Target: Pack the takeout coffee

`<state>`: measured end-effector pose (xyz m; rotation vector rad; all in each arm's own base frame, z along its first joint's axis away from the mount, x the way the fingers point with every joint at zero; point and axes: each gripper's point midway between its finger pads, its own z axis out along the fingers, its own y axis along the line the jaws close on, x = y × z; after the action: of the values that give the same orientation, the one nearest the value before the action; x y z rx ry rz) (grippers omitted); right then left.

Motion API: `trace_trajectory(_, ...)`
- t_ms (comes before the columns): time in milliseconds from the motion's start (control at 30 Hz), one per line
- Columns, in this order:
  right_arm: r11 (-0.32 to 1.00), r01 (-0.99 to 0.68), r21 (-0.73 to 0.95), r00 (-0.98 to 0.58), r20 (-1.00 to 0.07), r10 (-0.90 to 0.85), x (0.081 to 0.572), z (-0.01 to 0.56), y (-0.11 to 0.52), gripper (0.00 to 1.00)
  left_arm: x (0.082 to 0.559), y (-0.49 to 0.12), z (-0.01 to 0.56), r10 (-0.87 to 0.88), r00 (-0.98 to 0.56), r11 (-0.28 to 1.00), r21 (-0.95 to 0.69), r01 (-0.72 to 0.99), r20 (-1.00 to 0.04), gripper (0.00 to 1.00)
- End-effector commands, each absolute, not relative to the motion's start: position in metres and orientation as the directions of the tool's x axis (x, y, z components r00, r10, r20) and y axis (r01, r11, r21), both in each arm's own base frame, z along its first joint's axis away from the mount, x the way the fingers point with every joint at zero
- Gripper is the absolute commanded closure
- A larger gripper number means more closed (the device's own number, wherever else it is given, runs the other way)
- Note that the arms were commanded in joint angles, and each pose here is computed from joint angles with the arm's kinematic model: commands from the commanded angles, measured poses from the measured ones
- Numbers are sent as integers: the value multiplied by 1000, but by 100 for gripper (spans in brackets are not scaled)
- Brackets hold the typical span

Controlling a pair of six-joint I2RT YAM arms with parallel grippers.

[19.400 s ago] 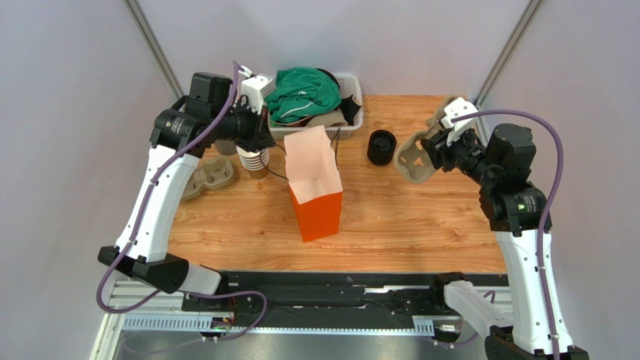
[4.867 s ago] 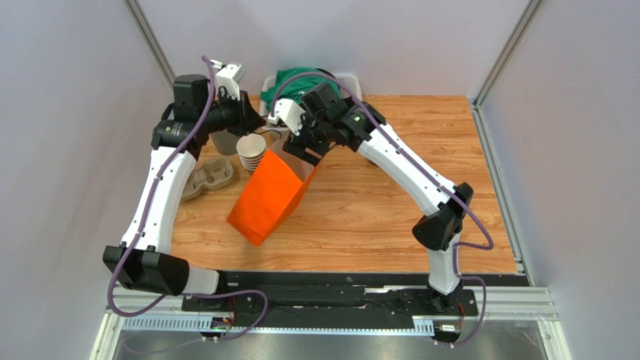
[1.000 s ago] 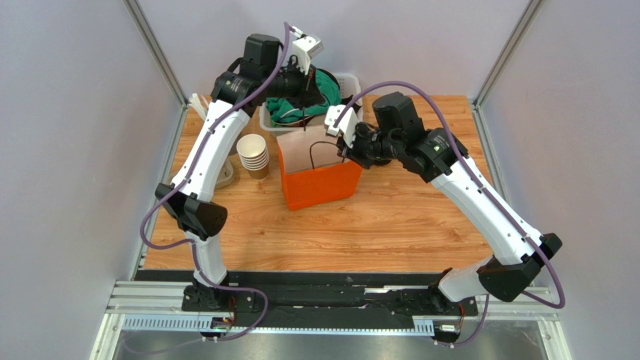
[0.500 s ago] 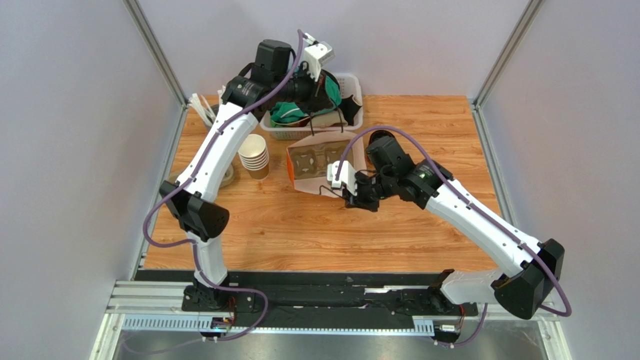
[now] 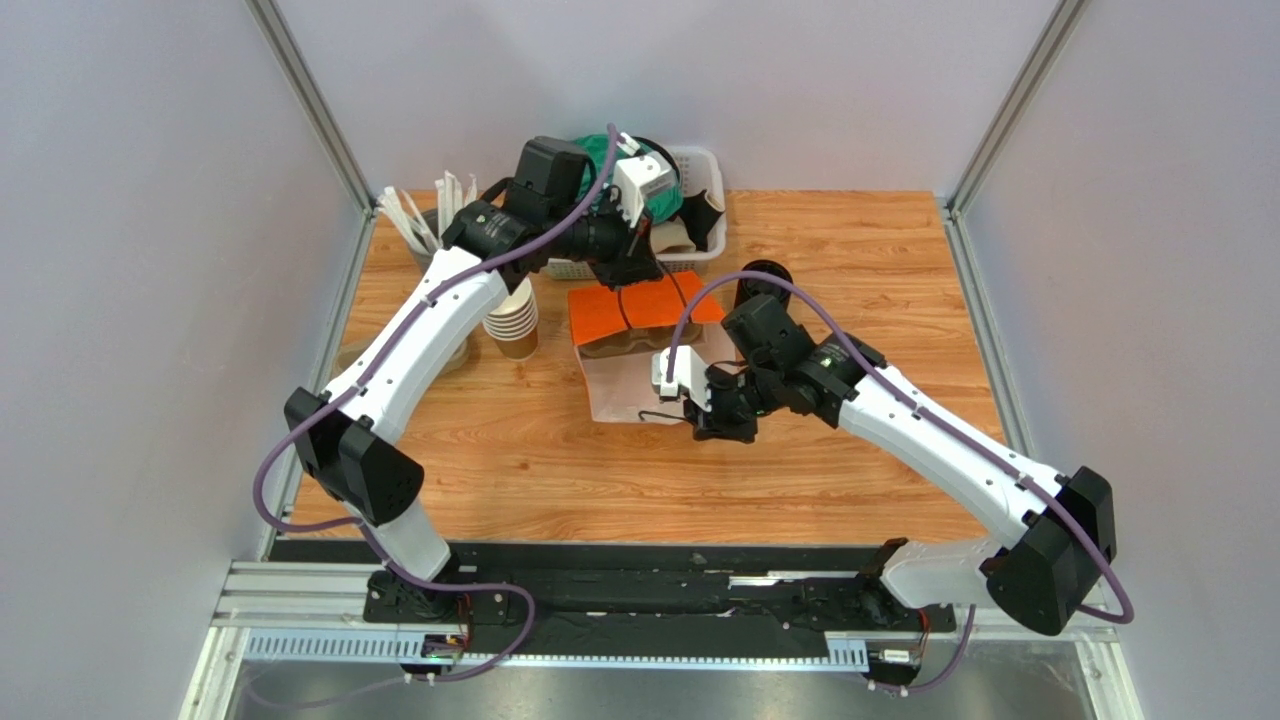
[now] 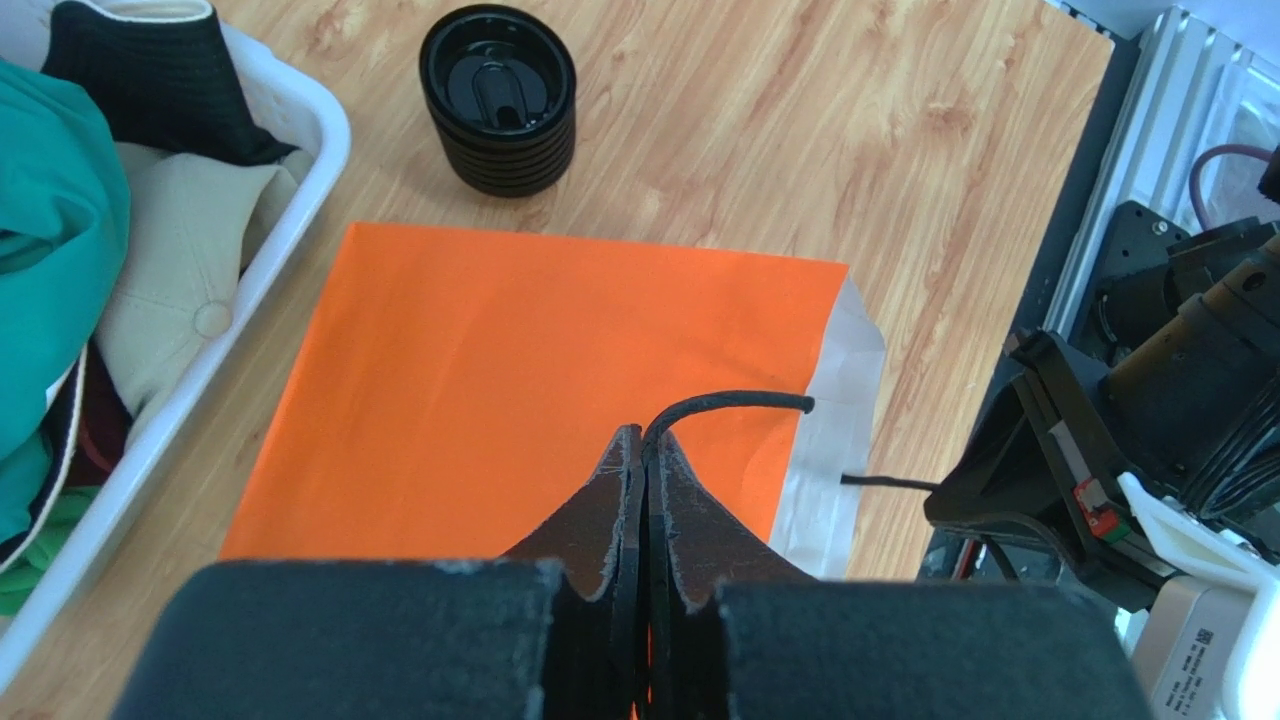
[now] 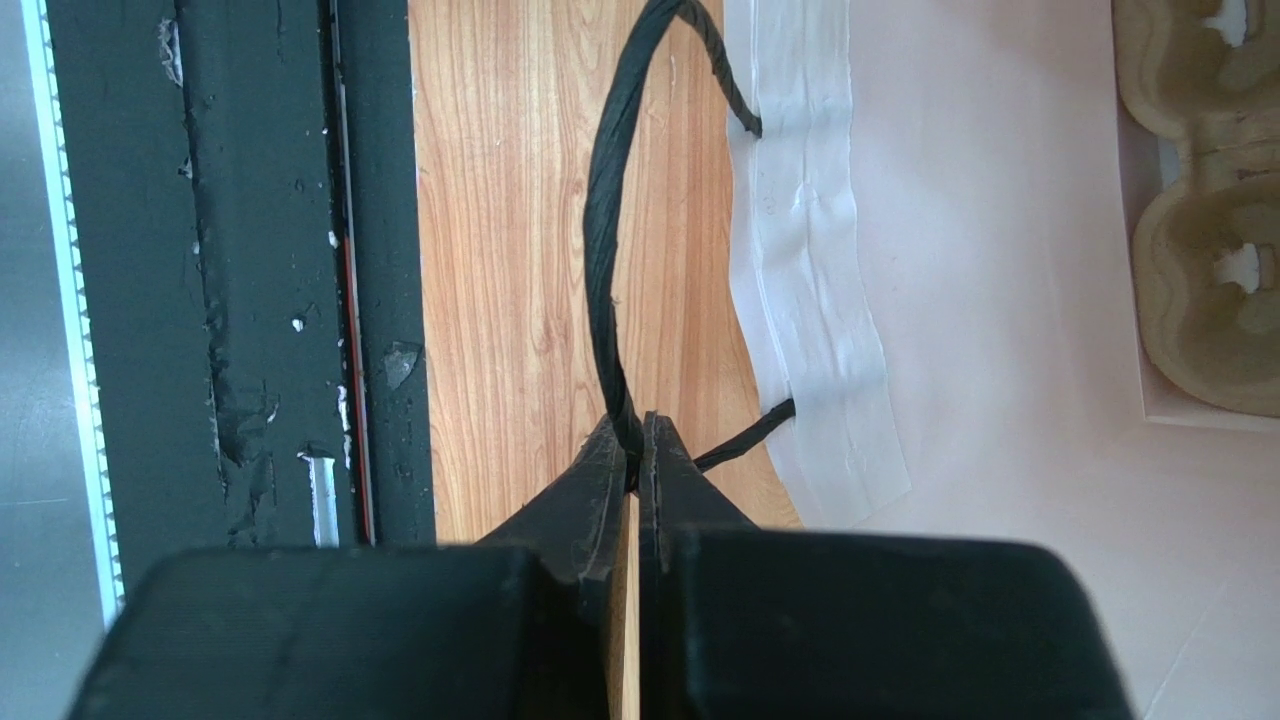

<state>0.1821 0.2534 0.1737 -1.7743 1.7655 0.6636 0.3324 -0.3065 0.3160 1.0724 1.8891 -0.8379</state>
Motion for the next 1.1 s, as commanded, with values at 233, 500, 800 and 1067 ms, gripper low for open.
trace_trajectory(233,220,-923,-317,107,-757,-645,240,284,262,100,348,-304,390,273,-170,470,-23,882,-947,97)
trace_trajectory(500,466,-778,-422,78,-800,-595,292,351,250,100,377,-309,409,251,-137,526,17,850,-958,96)
trace_trajectory(800,552,-705,-446,70,-818,-572,300,368,231,100,391,-317,406,236,-175,549,-17,836,-956,91)
trace_trajectory(1067,596,-649,-473,48,-807,-589,296,372,202,100,387,-317,401,231,-205,547,-47,836,-951,89)
